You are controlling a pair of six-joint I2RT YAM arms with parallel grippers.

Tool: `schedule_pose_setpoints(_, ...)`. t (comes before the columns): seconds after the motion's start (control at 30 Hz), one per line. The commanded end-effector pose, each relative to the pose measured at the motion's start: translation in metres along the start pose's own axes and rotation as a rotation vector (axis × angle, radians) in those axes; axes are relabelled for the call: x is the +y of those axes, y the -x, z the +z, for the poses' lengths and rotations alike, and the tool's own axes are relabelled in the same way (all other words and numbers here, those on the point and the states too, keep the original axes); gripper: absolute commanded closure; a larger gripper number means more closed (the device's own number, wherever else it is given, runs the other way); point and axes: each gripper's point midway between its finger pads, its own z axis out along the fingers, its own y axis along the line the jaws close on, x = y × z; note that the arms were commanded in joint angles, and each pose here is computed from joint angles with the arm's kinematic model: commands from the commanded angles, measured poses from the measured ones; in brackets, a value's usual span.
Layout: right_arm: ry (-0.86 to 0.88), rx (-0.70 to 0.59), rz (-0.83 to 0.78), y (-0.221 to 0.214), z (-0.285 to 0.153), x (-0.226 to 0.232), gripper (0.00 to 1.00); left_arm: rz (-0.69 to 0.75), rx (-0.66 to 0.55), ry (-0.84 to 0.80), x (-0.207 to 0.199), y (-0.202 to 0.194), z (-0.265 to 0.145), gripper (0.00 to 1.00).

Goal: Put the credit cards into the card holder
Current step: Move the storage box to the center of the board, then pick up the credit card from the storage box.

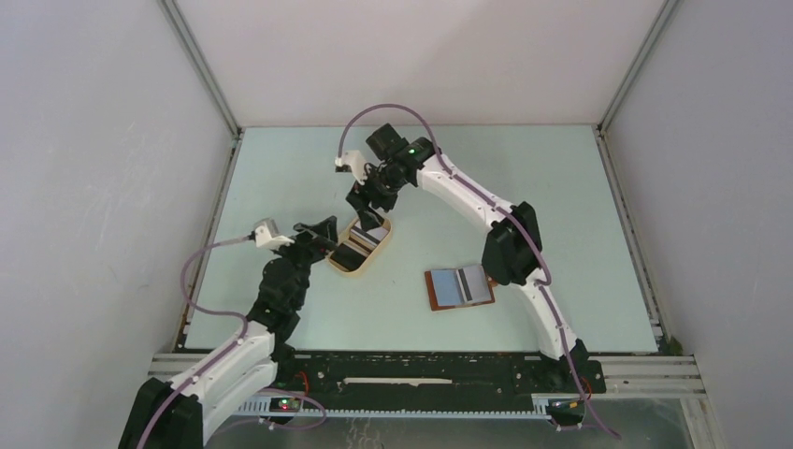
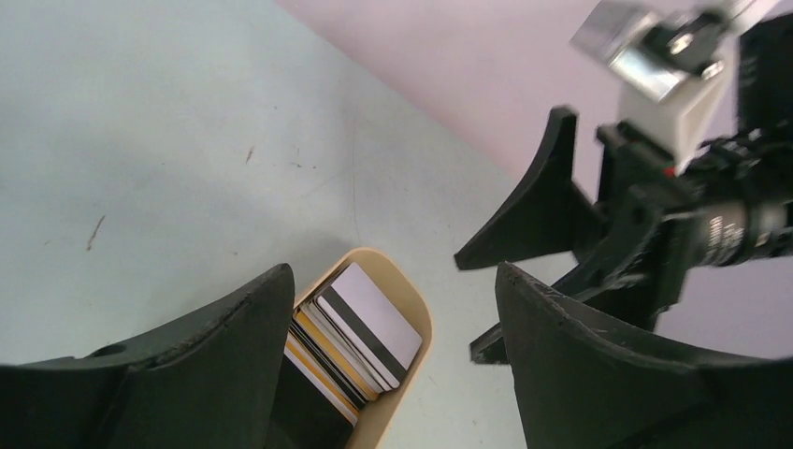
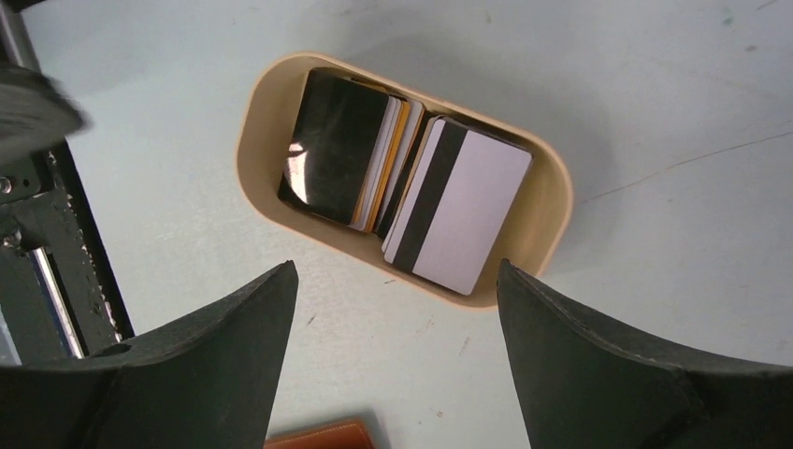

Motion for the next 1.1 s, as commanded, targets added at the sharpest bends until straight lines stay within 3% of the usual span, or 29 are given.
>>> schedule_pose_setpoints(0.0, -0.023, 0.028, 0.059, 0.002, 0.009, 0.004, 0.14, -0.125, -0.164, 0.038, 0.011, 0.028, -0.007, 0.17)
schedule_pose_setpoints(0.17, -0.054, 0.056, 0.079, -0.007, 0.025, -0.003, 0.15, -0.166, -0.213, 0.069, 0.023, 0.032, -0.014, 0.18)
schedule_pose_setpoints(1.07, -0.222, 0.135, 0.088, -0.029, 0.071, -0.032, 0.09, -0.174, -0.222, 0.060, 0.024, 0.032, -0.017, 0.18)
